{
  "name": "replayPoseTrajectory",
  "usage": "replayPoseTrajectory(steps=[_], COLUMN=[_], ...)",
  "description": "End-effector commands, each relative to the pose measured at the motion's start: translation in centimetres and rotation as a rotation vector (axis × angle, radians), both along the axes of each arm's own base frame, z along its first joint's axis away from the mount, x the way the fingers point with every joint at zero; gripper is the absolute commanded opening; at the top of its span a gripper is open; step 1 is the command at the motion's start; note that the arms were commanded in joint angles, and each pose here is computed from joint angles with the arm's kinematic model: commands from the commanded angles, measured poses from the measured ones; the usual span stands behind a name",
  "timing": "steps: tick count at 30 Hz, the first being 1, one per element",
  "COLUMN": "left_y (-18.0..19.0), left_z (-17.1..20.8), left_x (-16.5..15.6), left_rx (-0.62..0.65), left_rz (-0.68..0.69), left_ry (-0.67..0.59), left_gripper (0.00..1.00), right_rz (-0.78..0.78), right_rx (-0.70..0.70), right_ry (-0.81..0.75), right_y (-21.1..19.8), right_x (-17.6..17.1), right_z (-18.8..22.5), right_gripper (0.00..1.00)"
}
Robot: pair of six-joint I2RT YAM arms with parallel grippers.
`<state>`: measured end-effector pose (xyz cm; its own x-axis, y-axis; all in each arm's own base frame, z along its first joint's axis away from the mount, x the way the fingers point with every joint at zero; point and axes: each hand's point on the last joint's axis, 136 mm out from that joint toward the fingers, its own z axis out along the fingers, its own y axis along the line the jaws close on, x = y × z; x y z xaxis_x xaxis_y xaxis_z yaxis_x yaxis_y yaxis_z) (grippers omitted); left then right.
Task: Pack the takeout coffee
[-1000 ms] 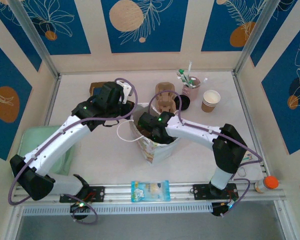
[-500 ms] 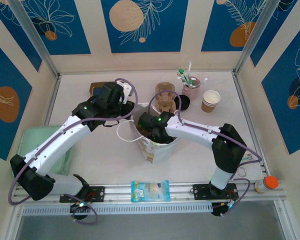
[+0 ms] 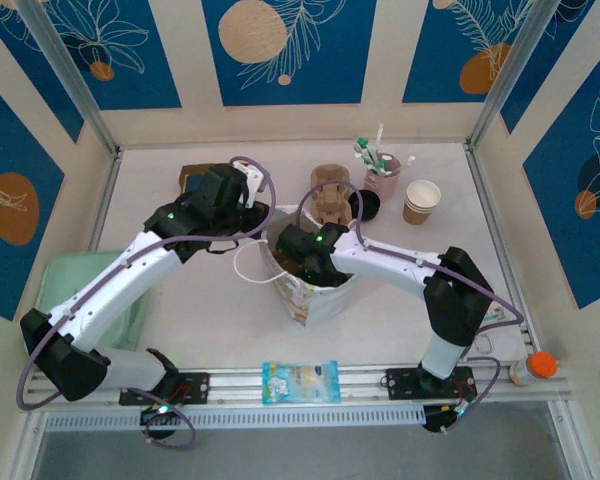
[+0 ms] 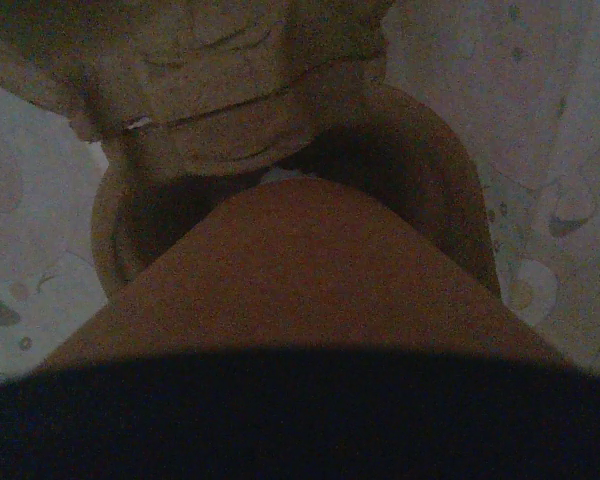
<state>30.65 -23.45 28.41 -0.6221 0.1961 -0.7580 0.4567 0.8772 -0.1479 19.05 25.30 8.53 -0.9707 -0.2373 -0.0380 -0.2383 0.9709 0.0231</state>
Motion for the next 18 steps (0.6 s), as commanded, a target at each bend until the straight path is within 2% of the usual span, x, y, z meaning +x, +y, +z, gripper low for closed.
replayPoseTrajectory(steps=[1, 18], left_y=[0.06, 0.04], left_z=[0.67, 0.67], left_x=[0.73, 0.74], left_rx=[-0.022, -0.023], left_rz=[0.029, 0.030], left_ry=[-0.027, -0.025], left_gripper=[0.09, 0.08], right_rz=[-0.020, -0.019], right_rx=[-0.053, -0.047], right_ry=[0.016, 0.004], right_y=[-1.18, -1.05], right_x=[-0.14, 0.15], right_z=[-0.62, -0.39], right_gripper=[0.35, 0.34])
